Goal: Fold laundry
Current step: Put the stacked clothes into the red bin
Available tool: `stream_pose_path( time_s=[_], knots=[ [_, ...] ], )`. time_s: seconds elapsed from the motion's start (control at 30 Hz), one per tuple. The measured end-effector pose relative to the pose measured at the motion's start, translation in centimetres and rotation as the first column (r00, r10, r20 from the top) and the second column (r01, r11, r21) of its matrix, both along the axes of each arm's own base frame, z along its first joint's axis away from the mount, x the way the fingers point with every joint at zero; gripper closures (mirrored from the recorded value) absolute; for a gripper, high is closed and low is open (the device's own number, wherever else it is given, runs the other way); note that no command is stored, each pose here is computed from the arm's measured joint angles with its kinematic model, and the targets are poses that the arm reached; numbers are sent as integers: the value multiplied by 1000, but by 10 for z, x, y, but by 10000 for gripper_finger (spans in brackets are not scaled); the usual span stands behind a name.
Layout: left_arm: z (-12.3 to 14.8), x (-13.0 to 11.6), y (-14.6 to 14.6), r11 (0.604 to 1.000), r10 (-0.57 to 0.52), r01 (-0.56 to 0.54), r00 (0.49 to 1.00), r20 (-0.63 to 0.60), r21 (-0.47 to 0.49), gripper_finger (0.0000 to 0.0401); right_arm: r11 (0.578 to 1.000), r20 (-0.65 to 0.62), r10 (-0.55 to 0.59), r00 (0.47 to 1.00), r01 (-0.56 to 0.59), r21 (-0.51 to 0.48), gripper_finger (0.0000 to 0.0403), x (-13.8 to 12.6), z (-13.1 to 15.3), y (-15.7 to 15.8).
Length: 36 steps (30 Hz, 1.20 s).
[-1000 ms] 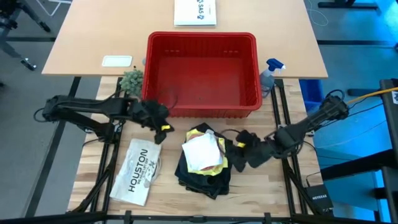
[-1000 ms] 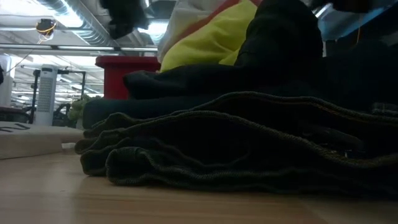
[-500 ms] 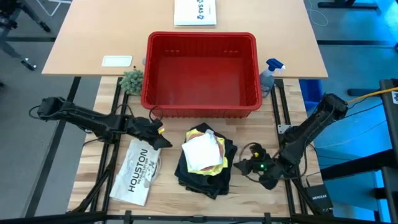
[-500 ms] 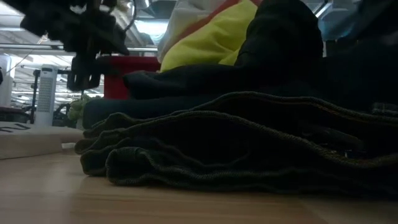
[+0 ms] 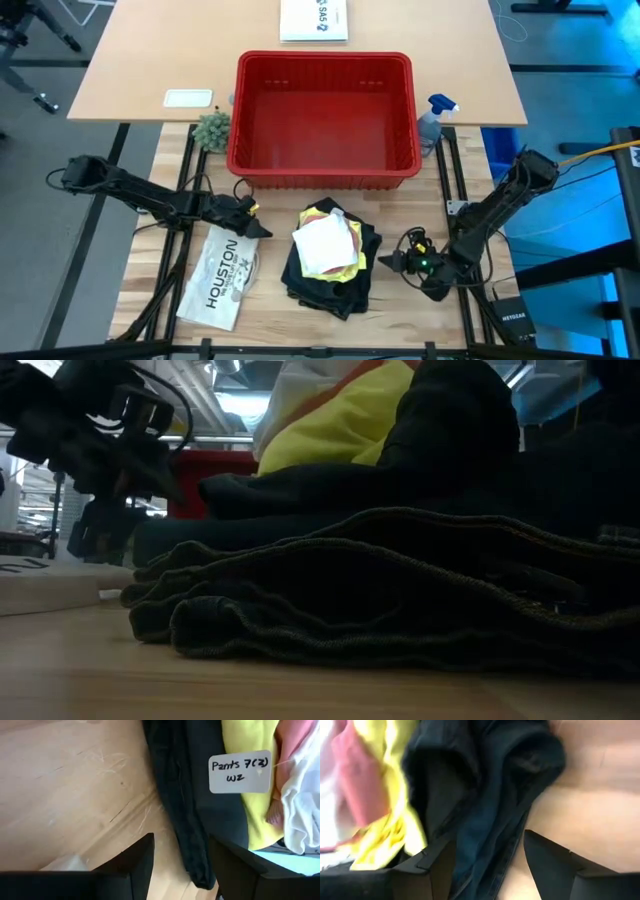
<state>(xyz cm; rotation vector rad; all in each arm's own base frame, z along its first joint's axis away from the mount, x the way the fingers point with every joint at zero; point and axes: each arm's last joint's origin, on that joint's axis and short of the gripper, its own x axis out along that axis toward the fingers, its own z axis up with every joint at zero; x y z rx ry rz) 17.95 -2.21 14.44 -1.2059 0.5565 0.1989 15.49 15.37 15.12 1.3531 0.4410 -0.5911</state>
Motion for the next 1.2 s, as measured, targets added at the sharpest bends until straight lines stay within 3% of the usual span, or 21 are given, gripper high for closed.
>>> stream_pose_path(
  time_s=[0.17, 0.4, 0.7, 1.2],
  knots=[
    [-2, 4, 0, 1000, 16, -15, 1000, 25, -22, 224, 998, -2, -38, 999, 38, -49, 181, 2, -8, -6],
    [-7, 12, -1, 999, 27, -25, 999, 46, -47, 224, 999, 48, -44, 998, 43, 7, 181, 2, -17, -6],
    [-17, 21, -4, 996, 11, -7, 999, 51, -90, 224, 1000, 25, -16, 1000, 16, 21, 180, 2, -19, -5],
    [-21, 32, -10, 982, -53, 76, 989, 137, -172, 224, 998, 80, -38, 996, 34, 49, 180, 13, -32, 4]
  ],
)
